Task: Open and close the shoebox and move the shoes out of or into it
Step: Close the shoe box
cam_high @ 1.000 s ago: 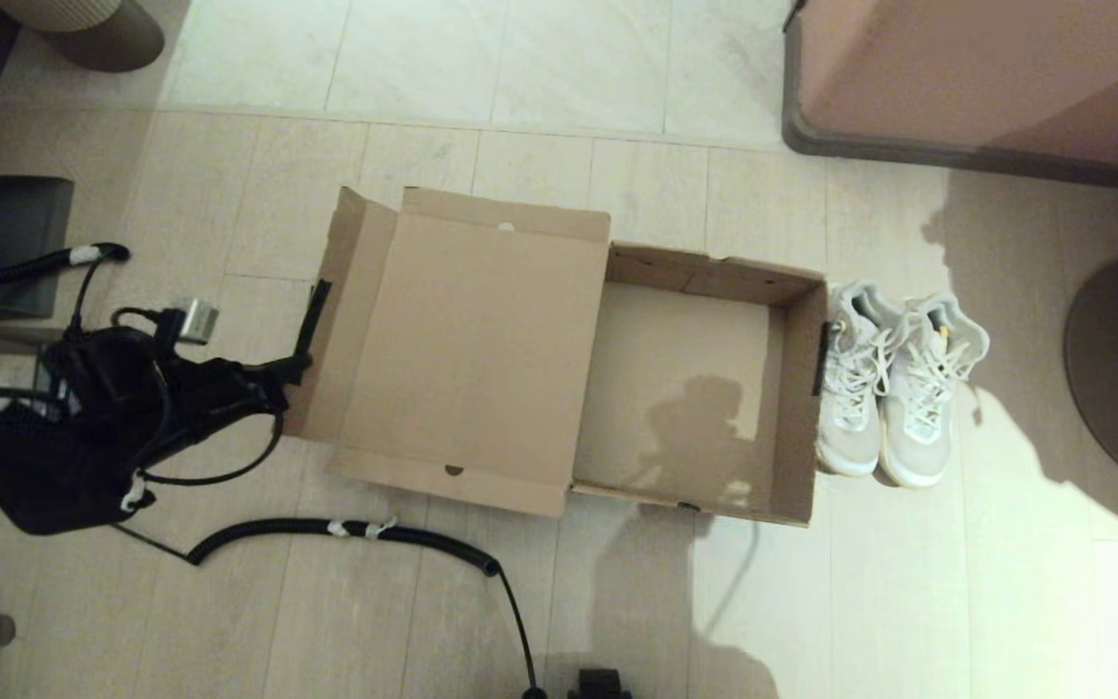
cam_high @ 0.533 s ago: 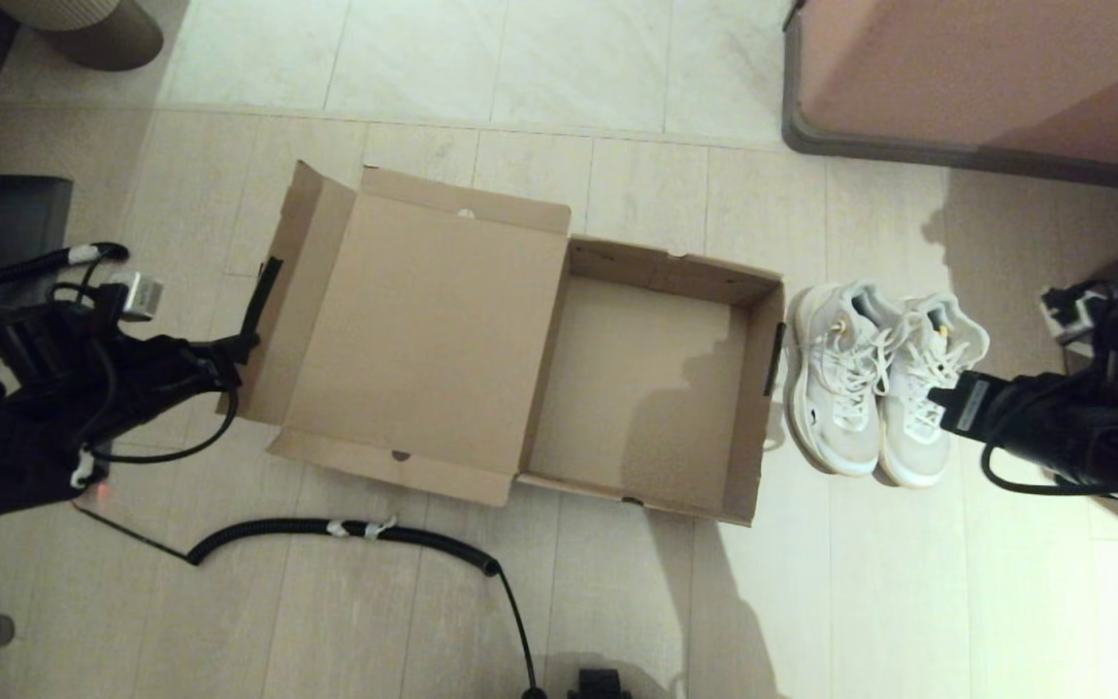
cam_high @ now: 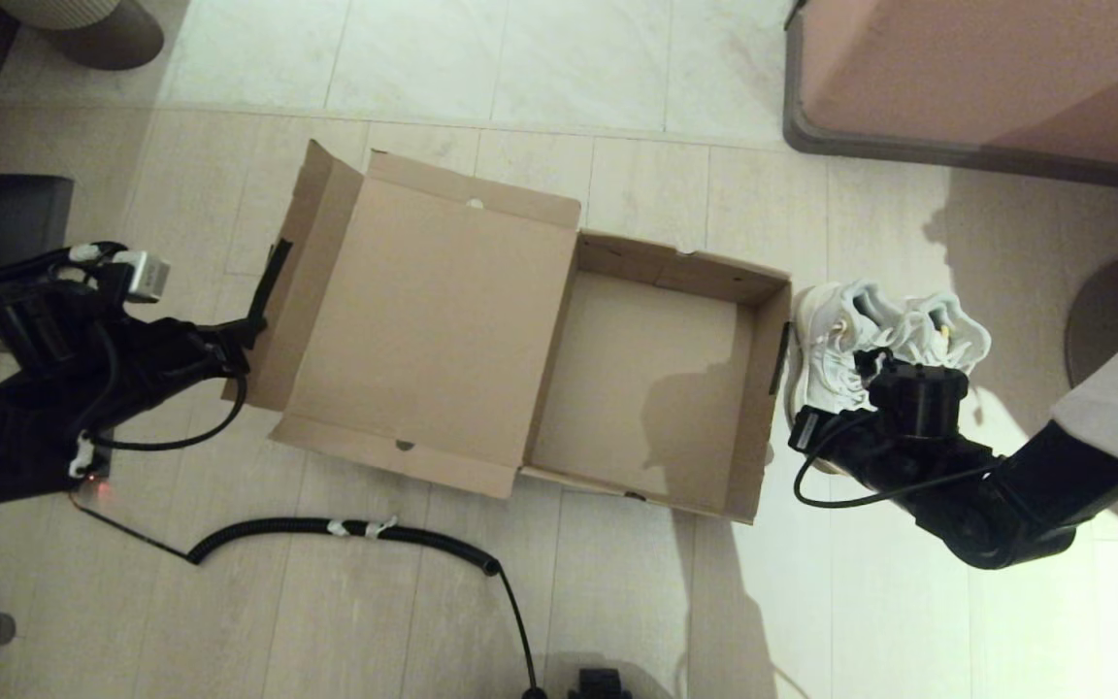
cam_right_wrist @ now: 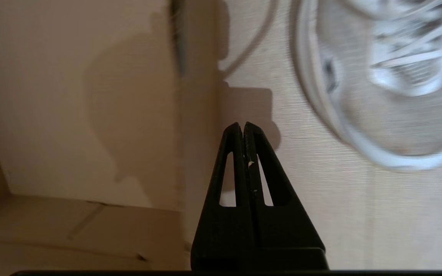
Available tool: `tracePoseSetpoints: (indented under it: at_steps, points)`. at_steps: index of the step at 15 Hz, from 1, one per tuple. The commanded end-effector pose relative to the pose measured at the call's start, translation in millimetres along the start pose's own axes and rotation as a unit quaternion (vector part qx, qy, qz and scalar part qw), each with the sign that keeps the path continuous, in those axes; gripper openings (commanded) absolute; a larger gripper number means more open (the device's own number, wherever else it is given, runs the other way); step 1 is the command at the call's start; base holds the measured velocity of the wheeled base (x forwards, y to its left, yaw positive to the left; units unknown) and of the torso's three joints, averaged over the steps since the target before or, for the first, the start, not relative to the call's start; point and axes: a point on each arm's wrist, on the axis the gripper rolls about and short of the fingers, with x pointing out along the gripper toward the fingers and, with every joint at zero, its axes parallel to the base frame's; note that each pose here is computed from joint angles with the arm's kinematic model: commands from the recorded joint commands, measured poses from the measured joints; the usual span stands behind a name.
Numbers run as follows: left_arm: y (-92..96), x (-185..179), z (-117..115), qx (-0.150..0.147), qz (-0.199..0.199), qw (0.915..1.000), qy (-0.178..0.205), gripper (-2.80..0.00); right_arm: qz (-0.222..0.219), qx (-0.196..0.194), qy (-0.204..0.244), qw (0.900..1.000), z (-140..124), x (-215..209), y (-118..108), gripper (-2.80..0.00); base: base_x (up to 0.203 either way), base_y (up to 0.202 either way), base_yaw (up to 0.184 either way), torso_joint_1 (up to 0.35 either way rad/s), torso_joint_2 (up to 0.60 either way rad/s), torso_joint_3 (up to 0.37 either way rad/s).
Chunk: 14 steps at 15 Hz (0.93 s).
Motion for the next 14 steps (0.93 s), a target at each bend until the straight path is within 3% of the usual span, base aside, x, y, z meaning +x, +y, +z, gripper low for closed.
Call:
tracePoseSetpoints:
  at_steps: [1,5,10,14]
  points:
    - [-10.6,-2,4,0.002,-0.011,0.9999,-0.003,-2.8,0.004,0.018,0.016,1.0,-21,19,7,-2.8,0.0,0.0,0.0,0.0,0.0,0.0]
    - [-13.5,-2,4,0.001,-0.007,1.0,0.0,-2.8,-0.05,0.022,0.009,0.998,-38,40,-3,-2.8,0.0,0.0,0.0,0.0,0.0,0.0]
    - [0.1,-13,10,0.01,0.014,0.9998,-0.001,-2.8,-0.045,0.023,-0.003,0.999,-36,52,0,-2.8,0.0,0.0,0.0,0.0,0.0,0.0]
    - [-0.1,-21,16,0.015,0.02,0.9997,-0.001,-2.8,-0.028,0.026,-0.011,0.999,-39,68,6,-2.8,0.0,0.0,0.0,0.0,0.0,0.0]
